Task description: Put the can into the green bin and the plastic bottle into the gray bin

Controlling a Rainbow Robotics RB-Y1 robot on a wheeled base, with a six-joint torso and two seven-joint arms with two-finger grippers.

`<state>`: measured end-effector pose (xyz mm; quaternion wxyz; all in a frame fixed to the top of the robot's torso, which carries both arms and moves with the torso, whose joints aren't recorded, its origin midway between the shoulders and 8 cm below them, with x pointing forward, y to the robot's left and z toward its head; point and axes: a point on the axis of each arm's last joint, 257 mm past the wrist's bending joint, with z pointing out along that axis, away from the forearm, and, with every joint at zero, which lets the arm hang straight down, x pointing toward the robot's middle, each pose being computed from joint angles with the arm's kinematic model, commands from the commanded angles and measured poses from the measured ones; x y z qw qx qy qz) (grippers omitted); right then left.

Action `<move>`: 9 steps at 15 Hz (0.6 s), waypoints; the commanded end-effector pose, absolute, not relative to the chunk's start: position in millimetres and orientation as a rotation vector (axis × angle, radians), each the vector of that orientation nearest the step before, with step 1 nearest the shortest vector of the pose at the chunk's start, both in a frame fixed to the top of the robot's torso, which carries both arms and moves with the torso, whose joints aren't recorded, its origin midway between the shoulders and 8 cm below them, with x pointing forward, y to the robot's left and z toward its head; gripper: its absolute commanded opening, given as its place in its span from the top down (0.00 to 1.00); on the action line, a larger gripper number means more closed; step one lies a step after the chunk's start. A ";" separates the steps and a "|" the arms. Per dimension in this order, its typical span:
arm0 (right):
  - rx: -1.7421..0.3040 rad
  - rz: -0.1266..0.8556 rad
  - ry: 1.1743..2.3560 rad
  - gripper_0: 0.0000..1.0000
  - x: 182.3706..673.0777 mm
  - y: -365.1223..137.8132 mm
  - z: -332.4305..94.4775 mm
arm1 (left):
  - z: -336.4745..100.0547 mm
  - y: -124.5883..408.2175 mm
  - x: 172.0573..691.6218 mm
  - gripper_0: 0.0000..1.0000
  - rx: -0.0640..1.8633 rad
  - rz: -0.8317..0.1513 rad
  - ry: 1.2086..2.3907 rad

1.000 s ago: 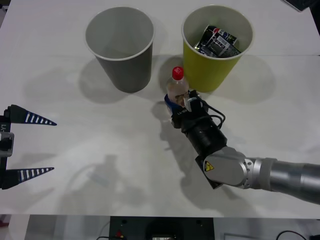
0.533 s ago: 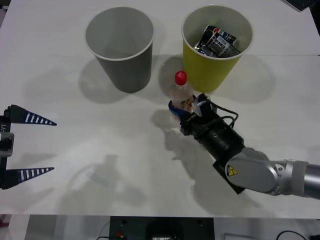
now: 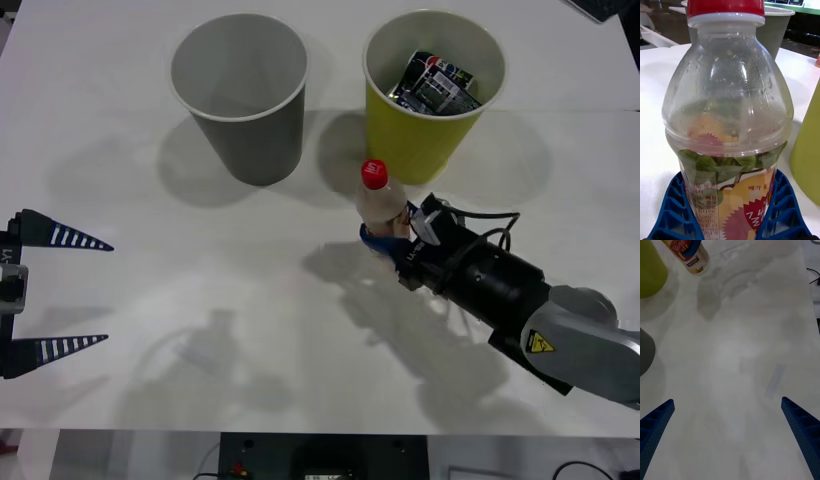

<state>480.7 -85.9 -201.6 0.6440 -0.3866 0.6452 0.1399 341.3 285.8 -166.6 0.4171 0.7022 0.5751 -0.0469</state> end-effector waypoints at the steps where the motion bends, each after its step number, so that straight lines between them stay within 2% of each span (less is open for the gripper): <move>1: -0.937 0.329 1.527 1.00 473.4 -99.7 -194.7 | -166.6 285.8 341.3 0.02 1.762 -0.118 1.444; 6: -1.003 0.342 1.655 1.00 463.6 -136.8 -180.7 | -166.6 285.8 341.3 0.02 1.762 -0.118 1.444; 9: -0.970 0.404 1.767 1.00 457.8 -154.2 -169.8 | -166.6 285.8 341.3 0.02 1.762 -0.118 1.444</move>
